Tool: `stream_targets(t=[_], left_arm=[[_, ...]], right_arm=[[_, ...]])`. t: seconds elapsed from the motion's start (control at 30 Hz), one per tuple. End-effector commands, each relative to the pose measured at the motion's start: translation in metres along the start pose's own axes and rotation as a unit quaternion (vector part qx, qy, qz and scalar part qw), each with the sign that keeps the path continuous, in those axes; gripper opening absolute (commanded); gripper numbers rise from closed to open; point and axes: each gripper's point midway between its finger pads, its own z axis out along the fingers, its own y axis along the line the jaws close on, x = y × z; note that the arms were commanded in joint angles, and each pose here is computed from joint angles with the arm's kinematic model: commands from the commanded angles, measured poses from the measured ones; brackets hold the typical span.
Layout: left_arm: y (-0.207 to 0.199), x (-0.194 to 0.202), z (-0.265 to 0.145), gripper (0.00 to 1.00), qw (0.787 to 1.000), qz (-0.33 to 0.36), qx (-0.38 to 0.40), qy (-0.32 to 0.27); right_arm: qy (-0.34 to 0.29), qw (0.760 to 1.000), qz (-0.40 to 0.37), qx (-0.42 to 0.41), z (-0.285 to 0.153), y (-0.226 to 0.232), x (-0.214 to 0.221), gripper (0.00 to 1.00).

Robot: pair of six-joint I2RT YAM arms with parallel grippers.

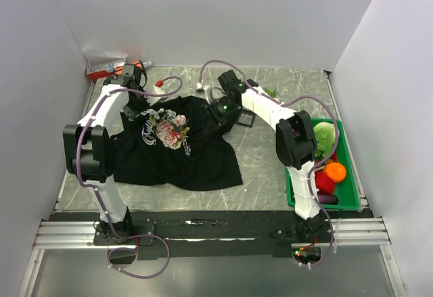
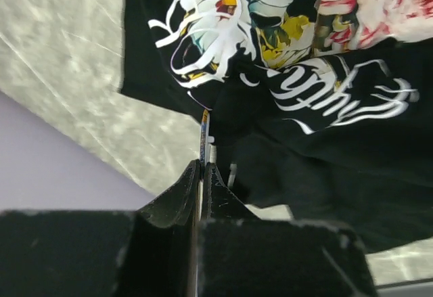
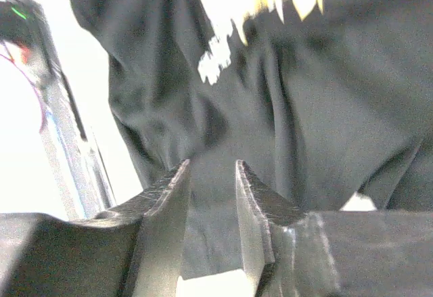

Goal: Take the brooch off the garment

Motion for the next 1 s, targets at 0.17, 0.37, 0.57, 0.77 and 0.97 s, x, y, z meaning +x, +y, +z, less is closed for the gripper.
stream_targets(t=[0.17,0.37,0.57,0.77,0.97], left_arm=[[-0.032,-0.006,-0.013,0.01,0.976,-0.212,0.033,-0.024],[-0.049,-0.008,-0.025,0.01,0.943,-0.329,0.024,-0.050],[-0.051,-0.008,-0.040,0.01,0.924,-0.377,0.011,-0.062],[-0.061,-0.001,-0.053,0.01,0.925,-0.375,0.013,-0.063],[-0.073,0.003,-0.058,0.01,0.922,-0.382,0.023,-0.066]], right_arm=[[-0.259,0.960,-0.105,-0.031,-0.006,0.052,-0.124,0.59],[-0.307,0.945,-0.101,-0.043,0.027,0.058,-0.161,0.59],[-0.303,0.945,-0.108,-0.053,0.080,0.070,-0.175,0.61],[-0.300,0.949,-0.083,-0.047,0.111,0.074,-0.181,0.65],[-0.299,0.947,-0.093,-0.071,0.130,0.091,-0.178,0.65]])
